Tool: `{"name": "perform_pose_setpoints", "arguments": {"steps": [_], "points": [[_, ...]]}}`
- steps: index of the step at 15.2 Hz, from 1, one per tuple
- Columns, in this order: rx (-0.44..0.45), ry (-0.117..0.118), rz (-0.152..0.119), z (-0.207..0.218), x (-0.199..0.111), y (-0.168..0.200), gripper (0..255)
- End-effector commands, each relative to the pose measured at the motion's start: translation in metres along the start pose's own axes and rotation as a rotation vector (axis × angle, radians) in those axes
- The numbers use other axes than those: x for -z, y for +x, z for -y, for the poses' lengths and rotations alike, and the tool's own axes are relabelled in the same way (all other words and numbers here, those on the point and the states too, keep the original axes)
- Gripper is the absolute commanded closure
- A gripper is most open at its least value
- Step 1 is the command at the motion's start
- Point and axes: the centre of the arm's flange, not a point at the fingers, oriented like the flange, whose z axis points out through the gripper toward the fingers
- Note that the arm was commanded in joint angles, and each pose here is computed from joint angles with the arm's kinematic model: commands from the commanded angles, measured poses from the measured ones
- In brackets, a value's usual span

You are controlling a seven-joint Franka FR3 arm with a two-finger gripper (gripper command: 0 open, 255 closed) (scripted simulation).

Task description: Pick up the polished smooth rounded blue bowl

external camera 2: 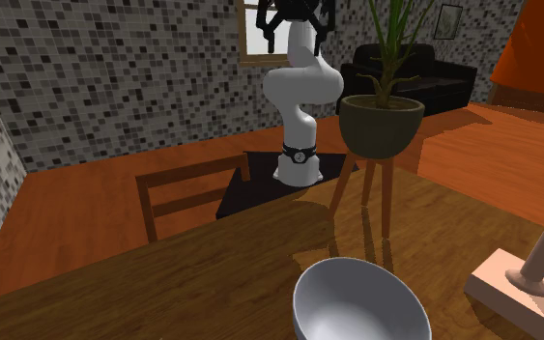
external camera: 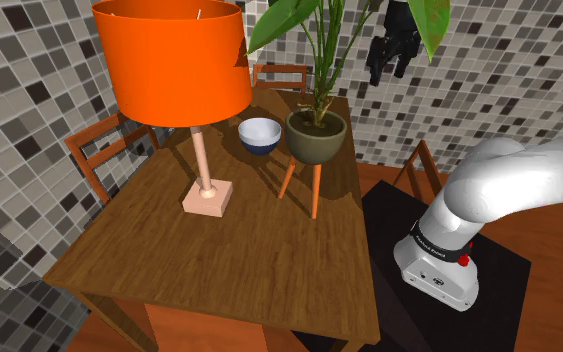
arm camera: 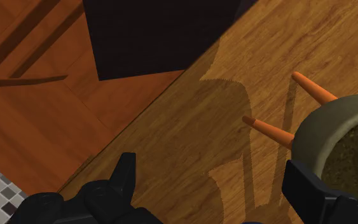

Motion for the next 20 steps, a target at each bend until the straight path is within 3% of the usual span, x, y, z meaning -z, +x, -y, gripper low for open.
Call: {"name": "perform_pose_setpoints", "arguments": {"steps": [1,20], "points": [[0.0,0.0,0.0,0.0,0.0,0.0,0],[-0.002,0.08,0.004,0.035,-0.141,0.203,0]]}}
